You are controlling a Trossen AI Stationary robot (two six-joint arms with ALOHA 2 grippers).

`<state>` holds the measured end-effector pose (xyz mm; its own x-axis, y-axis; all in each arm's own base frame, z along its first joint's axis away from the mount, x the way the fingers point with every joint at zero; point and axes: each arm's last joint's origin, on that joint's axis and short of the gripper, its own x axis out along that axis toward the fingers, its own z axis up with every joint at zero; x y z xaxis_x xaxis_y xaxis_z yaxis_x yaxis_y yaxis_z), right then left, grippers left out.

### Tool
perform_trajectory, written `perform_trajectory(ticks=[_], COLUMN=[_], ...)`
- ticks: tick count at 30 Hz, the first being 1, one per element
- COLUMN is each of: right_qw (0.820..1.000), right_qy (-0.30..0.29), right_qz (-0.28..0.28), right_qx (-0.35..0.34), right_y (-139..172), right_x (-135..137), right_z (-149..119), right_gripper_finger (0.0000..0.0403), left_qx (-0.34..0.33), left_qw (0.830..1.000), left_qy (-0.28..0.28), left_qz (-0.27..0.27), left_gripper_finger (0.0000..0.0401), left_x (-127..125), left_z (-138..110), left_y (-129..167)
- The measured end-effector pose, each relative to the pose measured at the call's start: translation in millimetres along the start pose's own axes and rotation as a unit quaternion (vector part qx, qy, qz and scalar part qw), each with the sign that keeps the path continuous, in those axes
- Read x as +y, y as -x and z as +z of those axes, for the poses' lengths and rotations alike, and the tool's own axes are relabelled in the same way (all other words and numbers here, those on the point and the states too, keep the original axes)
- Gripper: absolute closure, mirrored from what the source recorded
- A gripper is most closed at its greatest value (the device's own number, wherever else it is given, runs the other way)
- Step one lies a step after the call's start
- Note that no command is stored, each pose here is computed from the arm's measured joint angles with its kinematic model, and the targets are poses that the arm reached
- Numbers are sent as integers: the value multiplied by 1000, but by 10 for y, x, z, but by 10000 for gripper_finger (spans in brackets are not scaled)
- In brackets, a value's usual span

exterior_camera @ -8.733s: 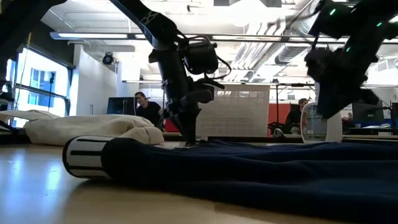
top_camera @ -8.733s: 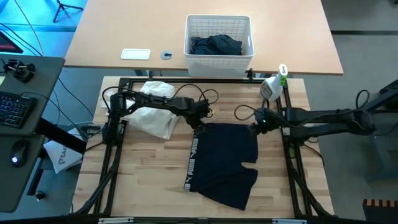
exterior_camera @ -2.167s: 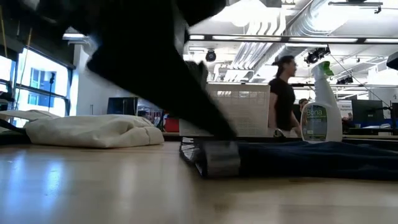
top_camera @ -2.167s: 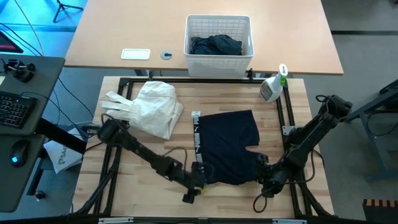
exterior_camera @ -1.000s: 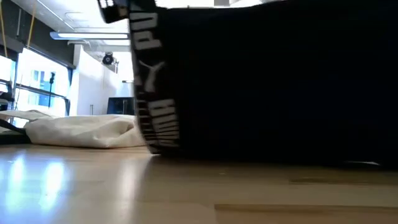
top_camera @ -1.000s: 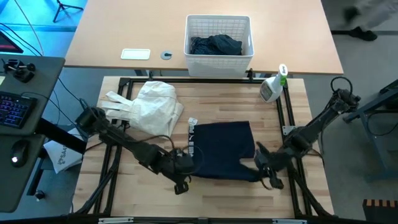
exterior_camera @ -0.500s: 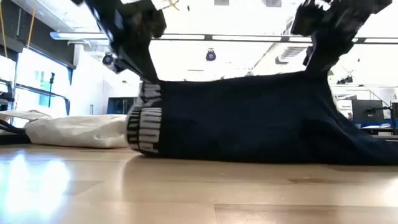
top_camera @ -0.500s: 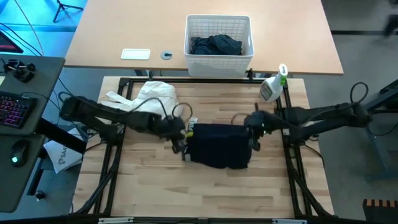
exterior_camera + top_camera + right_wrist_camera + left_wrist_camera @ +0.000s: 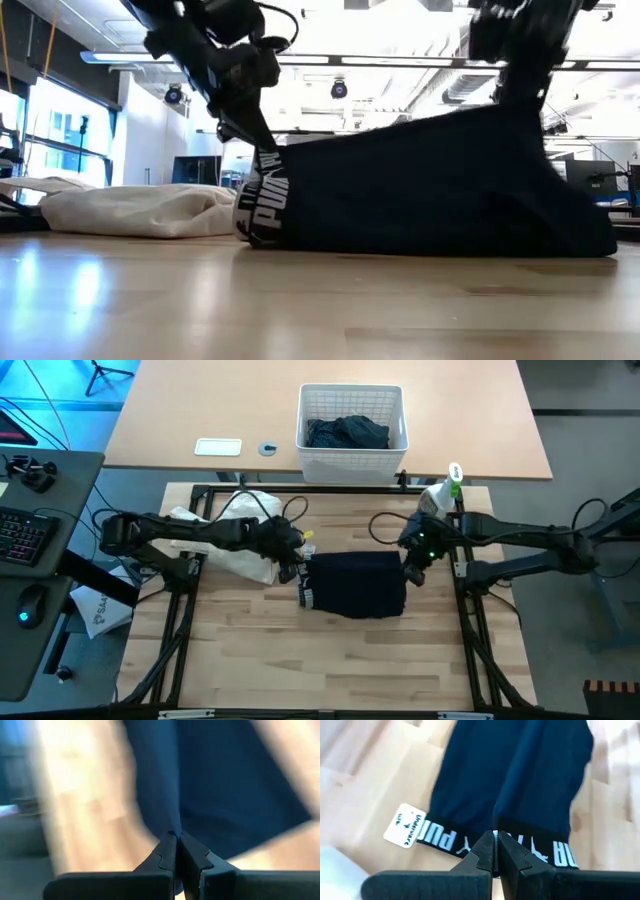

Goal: Fold laundry
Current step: Fold the blue underwear

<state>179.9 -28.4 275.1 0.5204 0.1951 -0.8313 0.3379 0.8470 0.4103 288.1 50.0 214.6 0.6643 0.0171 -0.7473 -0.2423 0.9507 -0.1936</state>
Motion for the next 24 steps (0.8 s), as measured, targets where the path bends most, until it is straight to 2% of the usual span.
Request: perform_trajectory(ticks=[4,6,10,16,18,22,24], right_qw=[993,989,985,982,984,990,992], right_qy=[-7,-10,-3,25,17,16,36], right_qz=[-120,-147,-165,-157,-129,-34,-31], right_qx=[-13,-4,41,105,121,133,116], right_y=[-100,-170,-340,-552,-529,-373,-306], right_x=[-210,-319,-493,-589,-559,-431,-390], right_z=[117,184,265,298,292,330,392], right_gripper_finger=[403,403,403,403,403,403,403], left_qx=[13,17,15,10,13,9,7], left_qw=[1000,999,999,999,999,999,999], left_qy=[-11,-5,-25,-28,-27,-34,-36], left_qz=[22,28,34,41,39,15,22], left_gripper_finger=[401,401,401,401,401,401,401], left_x=[158,229,317,381,386,357,373], left_z=[-11,-19,-32,-43,-32,93,124], left_y=[-122,-223,-427,-592,-593,-477,-447])
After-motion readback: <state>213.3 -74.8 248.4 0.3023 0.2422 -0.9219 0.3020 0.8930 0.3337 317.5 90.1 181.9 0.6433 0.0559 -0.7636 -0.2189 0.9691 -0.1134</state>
